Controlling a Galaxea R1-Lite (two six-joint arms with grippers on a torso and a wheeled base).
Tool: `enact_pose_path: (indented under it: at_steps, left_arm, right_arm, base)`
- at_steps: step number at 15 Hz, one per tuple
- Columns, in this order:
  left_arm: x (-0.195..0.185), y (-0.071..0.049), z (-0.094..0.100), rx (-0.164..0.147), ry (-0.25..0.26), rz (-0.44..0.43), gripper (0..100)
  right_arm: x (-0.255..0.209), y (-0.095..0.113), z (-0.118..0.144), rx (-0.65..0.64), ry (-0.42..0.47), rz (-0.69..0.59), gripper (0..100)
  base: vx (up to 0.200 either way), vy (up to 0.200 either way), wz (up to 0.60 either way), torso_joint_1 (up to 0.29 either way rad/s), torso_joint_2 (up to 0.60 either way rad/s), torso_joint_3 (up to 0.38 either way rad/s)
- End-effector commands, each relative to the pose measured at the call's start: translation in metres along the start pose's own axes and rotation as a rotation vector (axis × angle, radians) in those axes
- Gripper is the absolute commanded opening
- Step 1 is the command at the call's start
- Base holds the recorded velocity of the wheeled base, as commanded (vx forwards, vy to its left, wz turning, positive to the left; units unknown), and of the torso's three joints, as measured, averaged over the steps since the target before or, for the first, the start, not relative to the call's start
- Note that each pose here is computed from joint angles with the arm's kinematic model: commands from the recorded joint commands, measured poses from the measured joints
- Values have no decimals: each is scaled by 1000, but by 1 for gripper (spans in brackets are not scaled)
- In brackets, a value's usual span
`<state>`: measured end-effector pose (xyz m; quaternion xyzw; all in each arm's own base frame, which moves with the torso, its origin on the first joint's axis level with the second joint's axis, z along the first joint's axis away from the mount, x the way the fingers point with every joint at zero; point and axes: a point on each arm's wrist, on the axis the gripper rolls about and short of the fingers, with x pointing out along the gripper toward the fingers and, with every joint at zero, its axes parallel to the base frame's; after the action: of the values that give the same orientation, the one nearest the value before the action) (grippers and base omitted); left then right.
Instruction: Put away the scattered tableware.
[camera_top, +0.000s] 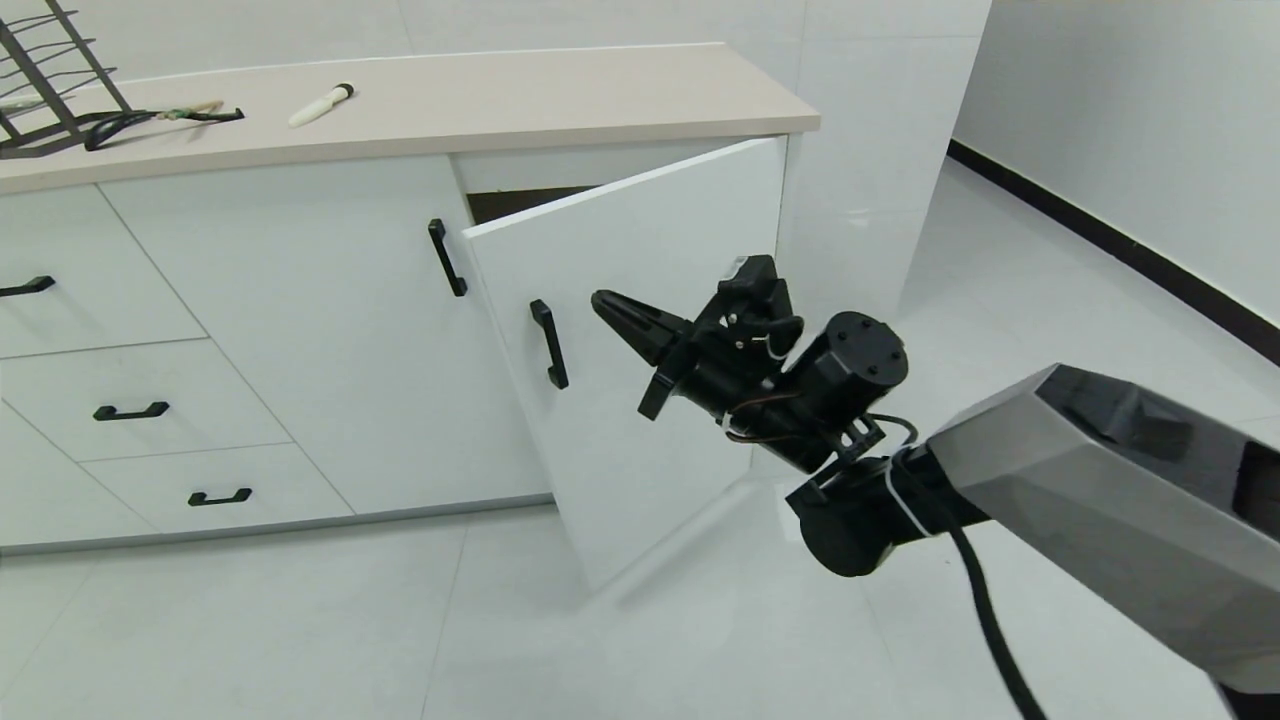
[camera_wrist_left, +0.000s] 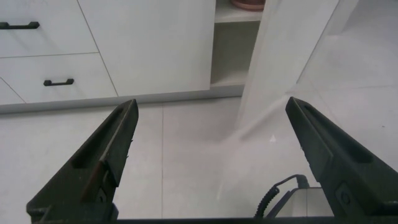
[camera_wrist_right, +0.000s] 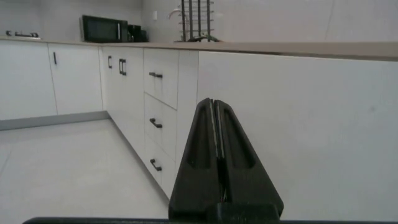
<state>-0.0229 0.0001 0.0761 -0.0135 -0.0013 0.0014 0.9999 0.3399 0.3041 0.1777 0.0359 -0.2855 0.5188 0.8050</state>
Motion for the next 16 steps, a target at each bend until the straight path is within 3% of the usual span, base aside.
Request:
enact_pose_path:
  at_steps: [1,3,5,9,10,12,14,16]
  left_arm:
    - [0,0,0,-1,-1,2,100]
    - [0,0,0,6,1,3,100]
    - [0,0,0,1,-1,0,100]
    - [0,0,0,1,-1,0,100]
    - [0,0,0,1,-1,0,100]
    - [0,0,0,2,-1,0,100]
    - [0,0,0,2,-1,2,100]
    - [0,0,0,1,-1,0,100]
  right_arm:
    - [-33,13,69,10,23,-5,0]
    - [-70,24,99,27,77,-18,0]
    - [-137,29,138,9,162,-100,0]
    - [-262,50,206,-191,233,-330,0]
    - [-292,75,222,-301,234,-343,0]
    - [-309,103,239,-408,203,-349,0]
    - [-325,133,245,-408,217,-368,0]
    - [-351,170,234,-347,271,-381,0]
  base:
    - [0,0,0,0,0,0]
    - [0,0,0,0,0,0]
    - [0,0,0,0,0,0]
    - [0,0,0,0,0,0]
    - [0,0,0,0,0,0]
    - [0,0,0,0,0,0]
    - [0,0,0,0,0,0]
    - [0,0,0,0,0,0]
